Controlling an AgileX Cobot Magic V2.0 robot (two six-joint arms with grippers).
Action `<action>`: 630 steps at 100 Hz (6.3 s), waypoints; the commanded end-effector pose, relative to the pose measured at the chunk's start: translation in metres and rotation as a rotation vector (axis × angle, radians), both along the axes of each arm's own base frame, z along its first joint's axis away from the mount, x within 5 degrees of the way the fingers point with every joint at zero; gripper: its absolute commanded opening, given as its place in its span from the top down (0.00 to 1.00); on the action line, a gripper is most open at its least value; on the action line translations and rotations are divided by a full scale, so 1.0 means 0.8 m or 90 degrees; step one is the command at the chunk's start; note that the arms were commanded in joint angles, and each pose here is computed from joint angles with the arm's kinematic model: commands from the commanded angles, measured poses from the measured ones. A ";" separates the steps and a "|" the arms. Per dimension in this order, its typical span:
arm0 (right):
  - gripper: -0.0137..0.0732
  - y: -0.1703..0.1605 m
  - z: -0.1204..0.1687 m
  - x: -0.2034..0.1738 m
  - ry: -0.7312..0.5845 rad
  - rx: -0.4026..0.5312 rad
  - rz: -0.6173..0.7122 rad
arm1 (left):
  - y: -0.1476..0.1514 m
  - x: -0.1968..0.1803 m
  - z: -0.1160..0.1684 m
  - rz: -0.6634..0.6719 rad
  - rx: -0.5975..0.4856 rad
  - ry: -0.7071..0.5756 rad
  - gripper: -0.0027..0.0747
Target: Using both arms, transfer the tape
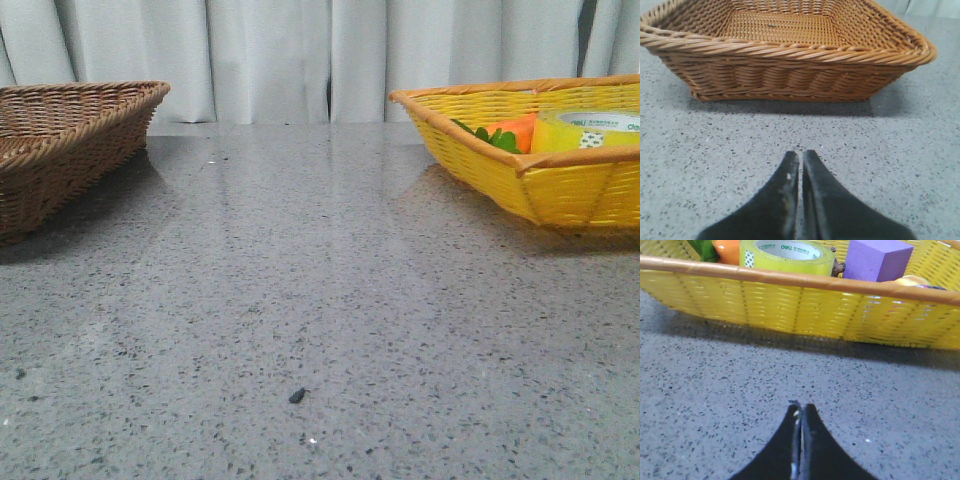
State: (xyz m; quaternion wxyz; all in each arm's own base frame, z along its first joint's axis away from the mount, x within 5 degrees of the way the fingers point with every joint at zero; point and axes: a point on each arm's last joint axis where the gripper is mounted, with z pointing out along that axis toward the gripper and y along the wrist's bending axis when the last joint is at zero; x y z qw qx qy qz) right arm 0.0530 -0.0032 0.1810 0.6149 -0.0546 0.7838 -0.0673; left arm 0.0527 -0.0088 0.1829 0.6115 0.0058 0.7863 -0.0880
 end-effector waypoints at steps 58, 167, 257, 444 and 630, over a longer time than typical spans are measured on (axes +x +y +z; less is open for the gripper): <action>0.93 0.000 -0.005 0.000 -0.009 -0.005 0.000 | 0.000 -0.001 0.003 0.003 -0.010 -0.040 0.99; 0.93 0.000 -0.005 0.000 -0.009 -0.005 0.000 | 0.000 -0.001 0.003 0.003 -0.010 -0.040 0.99; 0.93 0.000 -0.006 0.000 -0.006 -0.005 -0.001 | 0.000 -0.001 0.003 0.003 -0.010 -0.040 0.99; 0.93 0.000 -0.006 0.000 -0.006 -0.005 -0.001 | 0.000 -0.001 0.003 0.003 -0.010 -0.040 0.99; 0.93 0.001 0.040 0.001 -0.273 0.207 -0.004 | 0.001 0.001 0.030 0.016 -0.125 -0.174 0.99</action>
